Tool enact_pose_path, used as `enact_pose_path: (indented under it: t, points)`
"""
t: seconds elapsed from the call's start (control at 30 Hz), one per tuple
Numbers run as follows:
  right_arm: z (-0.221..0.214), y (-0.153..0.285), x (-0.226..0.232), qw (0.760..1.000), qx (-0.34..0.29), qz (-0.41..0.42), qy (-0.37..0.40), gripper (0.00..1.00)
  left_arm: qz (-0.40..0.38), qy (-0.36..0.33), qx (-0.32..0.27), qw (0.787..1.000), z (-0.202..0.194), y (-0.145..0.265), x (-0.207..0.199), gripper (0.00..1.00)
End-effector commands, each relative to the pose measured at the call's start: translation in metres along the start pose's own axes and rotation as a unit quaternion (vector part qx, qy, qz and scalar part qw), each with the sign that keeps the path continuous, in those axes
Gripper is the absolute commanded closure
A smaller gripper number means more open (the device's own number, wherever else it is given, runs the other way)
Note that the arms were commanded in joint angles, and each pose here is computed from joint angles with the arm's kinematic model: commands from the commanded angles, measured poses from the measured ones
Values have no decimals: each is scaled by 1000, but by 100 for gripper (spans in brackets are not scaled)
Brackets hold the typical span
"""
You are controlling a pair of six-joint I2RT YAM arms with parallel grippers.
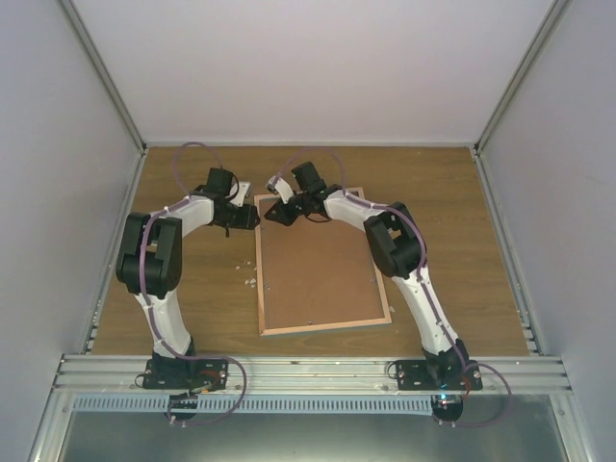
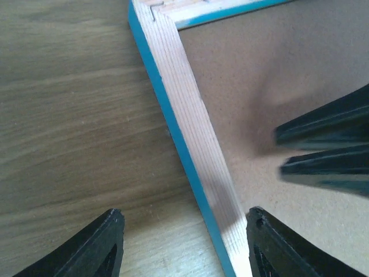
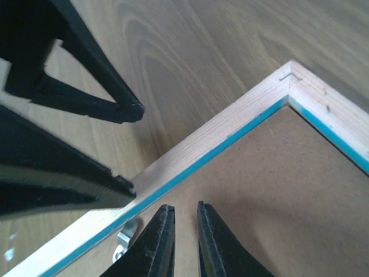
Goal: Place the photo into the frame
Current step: Install the photo frame at the center of the board.
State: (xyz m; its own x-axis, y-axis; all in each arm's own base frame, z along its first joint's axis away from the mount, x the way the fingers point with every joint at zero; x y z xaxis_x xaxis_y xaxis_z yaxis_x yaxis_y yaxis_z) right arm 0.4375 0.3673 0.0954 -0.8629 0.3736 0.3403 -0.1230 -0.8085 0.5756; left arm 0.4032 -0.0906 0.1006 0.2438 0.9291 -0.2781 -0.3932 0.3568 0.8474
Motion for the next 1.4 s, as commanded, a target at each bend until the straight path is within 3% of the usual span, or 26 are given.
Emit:
enact_pose_path:
  t: [0.0,0.33,0.77,1.03,1.13,1.37]
  points:
    - [-7,-23,-16,999,-2,-21,-28,87,12,32,-30,999,12,-6,-7,41]
    - [-70,-38,-24,993,64,-39,-93,94,41,44,-11,998,1,-18,-21,47]
    - [-73,-34,-25,992,71,-45,-96,94,86,74,79,990,-43,-43,-11,56]
    - [-74,-32,-28,991,71,-48,-100,95,99,70,125,985,-70,-50,-4,73]
    - [-74,-31,-29,991,70,-50,-100,95,92,59,126,986,-75,-49,-4,79]
    - [-71,-28,-34,991,65,-53,-109,95,94,45,131,986,-76,-47,-2,81]
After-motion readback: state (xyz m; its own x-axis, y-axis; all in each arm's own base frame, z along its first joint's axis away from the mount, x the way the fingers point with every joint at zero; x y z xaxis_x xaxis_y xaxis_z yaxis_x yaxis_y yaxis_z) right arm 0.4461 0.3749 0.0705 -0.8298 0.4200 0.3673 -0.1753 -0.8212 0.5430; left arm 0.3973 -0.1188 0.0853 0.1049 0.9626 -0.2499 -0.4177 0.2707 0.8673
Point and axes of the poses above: each gripper's point midway between its finger pads, its own y axis back along the fingers, its own x axis along the line the jaws close on, z = x × y, the point moved 7 cm from there along y, back along the fingers, and after that the axes turned 1 degree about y, right-handed, at the moved point
